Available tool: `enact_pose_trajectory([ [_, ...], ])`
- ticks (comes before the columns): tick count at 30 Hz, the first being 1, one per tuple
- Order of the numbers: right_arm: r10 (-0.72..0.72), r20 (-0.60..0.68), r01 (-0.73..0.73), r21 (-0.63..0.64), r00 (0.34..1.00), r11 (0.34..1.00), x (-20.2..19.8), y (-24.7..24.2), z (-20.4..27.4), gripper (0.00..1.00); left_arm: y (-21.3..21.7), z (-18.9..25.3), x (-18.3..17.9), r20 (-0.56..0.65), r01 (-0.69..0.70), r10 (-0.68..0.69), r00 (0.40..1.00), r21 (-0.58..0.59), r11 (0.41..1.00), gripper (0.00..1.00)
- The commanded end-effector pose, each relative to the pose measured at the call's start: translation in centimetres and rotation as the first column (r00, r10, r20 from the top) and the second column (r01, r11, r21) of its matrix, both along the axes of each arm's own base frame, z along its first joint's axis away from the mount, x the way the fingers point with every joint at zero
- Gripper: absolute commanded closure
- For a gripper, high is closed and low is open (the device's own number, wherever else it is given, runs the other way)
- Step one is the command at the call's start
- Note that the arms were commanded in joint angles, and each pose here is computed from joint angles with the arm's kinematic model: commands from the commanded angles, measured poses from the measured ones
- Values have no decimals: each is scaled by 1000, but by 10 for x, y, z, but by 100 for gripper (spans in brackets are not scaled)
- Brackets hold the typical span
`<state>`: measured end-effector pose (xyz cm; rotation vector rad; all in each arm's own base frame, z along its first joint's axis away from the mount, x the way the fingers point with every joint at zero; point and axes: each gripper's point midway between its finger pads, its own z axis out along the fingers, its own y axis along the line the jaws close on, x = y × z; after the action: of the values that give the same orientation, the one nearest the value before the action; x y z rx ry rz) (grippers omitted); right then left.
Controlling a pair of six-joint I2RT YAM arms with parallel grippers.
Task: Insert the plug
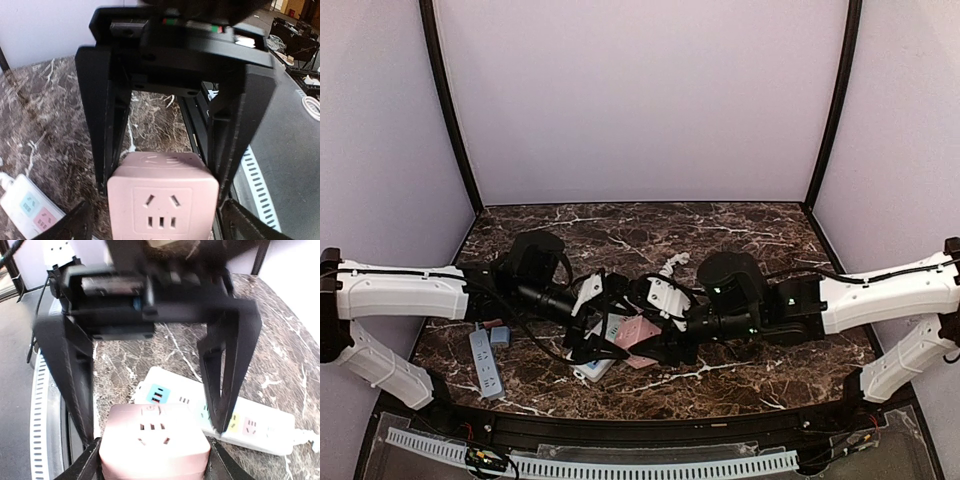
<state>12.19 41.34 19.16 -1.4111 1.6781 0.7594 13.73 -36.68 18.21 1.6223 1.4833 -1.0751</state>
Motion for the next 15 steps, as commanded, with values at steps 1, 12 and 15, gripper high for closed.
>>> enact_pose_trajectory([
  [1,-92,42,86,120,995,989,9,-9,26,81,-1,30,0,56,3,4,998,-121,993,2],
  [12,-182,51,136,479,982,867,11,-39,97,98,15,64,22,2,-118,126,992,-340,933,1],
  [15,-144,56,91,546,988,833,3,-39,117,99,13,71,24,-24,-121,121,992,-375,919,1],
])
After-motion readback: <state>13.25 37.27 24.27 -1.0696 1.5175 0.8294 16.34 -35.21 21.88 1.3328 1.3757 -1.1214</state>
